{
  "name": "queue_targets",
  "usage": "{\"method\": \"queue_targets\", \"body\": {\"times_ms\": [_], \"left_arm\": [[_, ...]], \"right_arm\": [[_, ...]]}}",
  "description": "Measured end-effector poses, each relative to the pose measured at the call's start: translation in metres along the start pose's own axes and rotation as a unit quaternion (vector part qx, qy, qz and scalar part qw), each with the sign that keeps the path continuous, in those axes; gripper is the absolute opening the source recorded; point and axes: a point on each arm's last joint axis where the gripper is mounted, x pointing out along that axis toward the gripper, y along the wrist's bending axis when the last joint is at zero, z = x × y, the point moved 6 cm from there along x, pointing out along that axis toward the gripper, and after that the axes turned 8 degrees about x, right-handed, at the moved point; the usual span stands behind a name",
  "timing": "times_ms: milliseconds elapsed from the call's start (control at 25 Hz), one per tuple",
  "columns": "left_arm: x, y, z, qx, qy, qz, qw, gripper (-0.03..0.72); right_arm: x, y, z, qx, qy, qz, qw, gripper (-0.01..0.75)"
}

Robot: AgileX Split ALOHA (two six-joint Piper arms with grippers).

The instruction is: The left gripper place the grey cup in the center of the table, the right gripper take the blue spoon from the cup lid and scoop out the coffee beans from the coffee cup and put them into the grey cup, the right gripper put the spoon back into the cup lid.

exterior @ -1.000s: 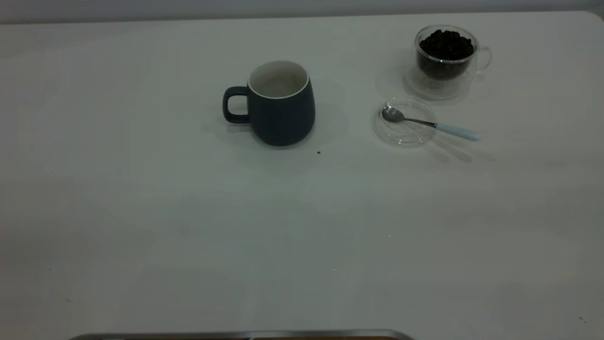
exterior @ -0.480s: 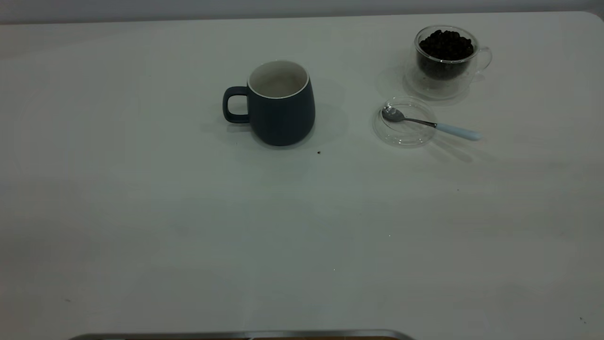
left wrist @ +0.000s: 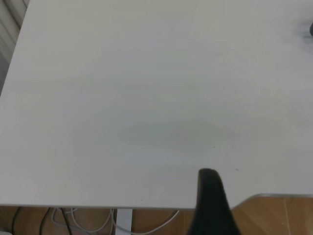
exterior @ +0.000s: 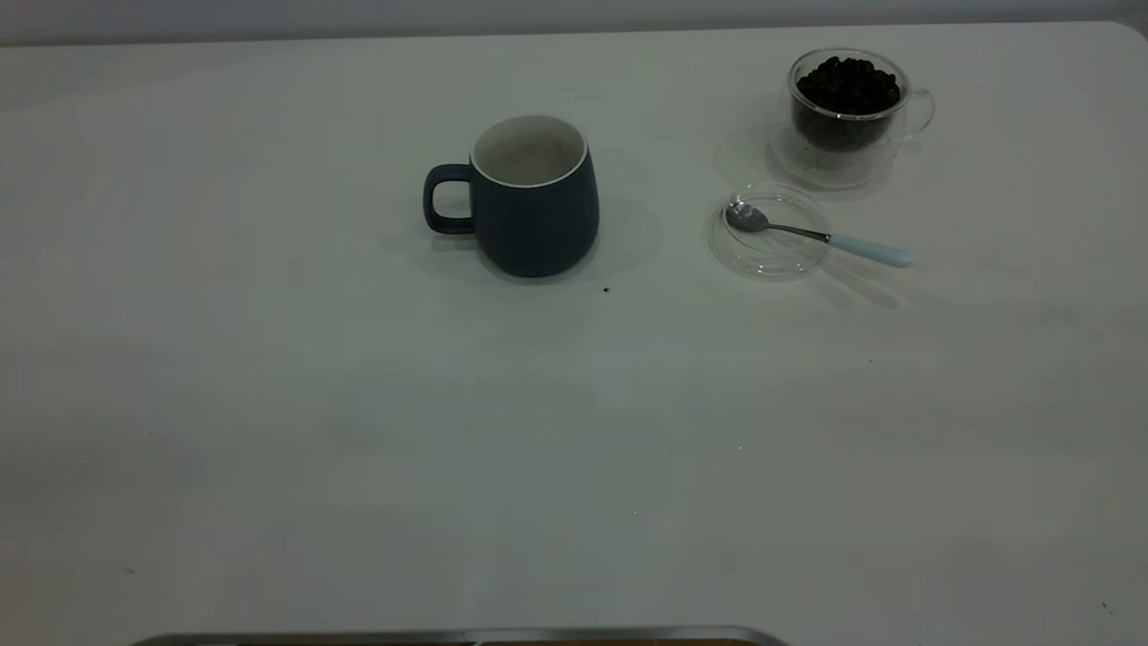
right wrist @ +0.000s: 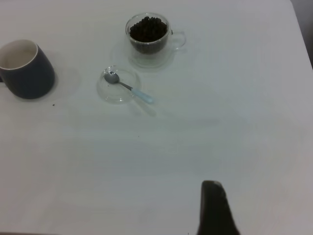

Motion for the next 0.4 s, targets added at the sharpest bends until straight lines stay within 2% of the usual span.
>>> {"method": "queue_targets", "body": {"times_ms": [400], "left_arm": [[0.0000,0.0000,0.0000,0.000,0.000,0.000,1.000,0.590]], "right_arm": [[0.0000,0.0000,0.0000,0.000,0.000,0.000,1.000,0.472]]}}
